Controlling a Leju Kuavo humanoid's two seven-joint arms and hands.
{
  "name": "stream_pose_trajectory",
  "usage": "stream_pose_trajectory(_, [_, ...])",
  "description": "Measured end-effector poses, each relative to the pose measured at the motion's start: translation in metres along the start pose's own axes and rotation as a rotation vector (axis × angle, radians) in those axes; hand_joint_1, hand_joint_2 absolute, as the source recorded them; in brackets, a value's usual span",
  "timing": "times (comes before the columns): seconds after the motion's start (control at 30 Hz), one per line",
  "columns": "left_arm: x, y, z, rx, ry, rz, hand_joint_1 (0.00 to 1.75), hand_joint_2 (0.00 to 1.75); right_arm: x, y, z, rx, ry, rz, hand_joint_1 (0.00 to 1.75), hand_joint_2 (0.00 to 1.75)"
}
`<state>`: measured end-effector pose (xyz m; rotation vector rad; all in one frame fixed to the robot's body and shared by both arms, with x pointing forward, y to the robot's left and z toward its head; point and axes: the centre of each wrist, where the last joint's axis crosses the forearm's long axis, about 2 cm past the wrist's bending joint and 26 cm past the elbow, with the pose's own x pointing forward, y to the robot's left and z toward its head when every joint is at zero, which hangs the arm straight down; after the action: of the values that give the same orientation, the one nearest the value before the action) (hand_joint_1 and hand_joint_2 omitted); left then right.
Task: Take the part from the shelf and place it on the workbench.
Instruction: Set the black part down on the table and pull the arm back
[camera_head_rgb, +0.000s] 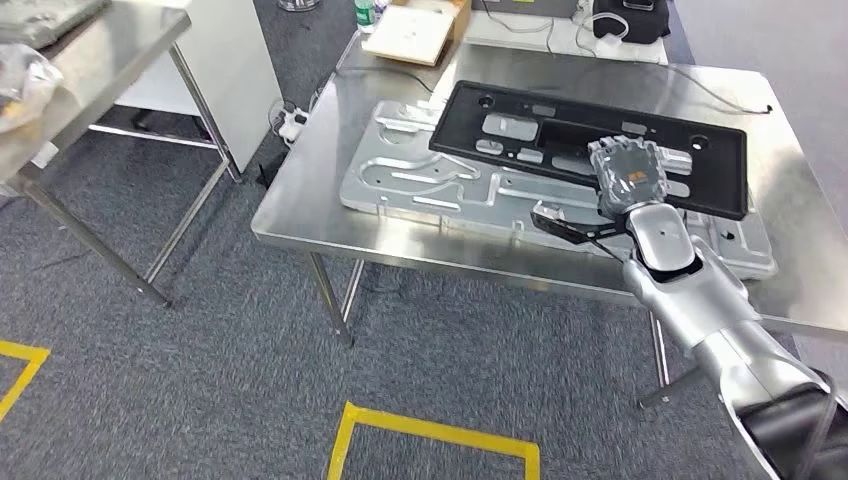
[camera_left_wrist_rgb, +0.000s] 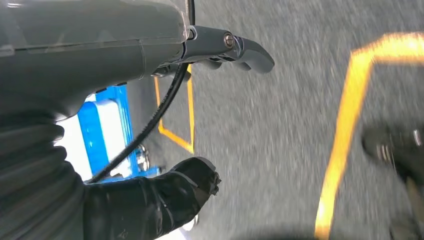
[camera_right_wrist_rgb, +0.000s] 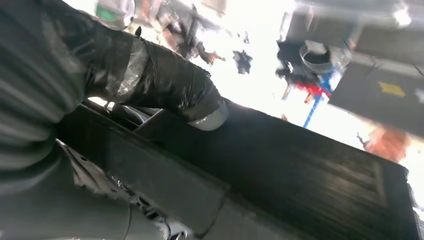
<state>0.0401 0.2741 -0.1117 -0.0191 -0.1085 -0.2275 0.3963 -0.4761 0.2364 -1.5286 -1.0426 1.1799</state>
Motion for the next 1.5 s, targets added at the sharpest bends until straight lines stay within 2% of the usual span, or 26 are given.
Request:
stream_pose_trajectory(0.97, [-0.002, -0.002, 0.000, -0.011, 0.010, 0.010, 0.00, 1.75, 0.006, 0.009, 0.003, 0.042, -0.015, -0.009, 1.75, 1.75])
stream_pose_trajectory(1.2, [0.000, -0.002, 0.000, -0.019, -0.005, 0.016, 0.00, 1.75, 0.020, 0.019, 0.005, 0.071, -0.035, -0.027, 1.75, 1.75])
stream_pose_trajectory(1.5, [0.002, -0.002, 0.000, -0.028, -0.020, 0.019, 0.00, 1.75, 0.039, 0.045, 0.012, 0.146, -0.057, -0.053, 1.75, 1.75])
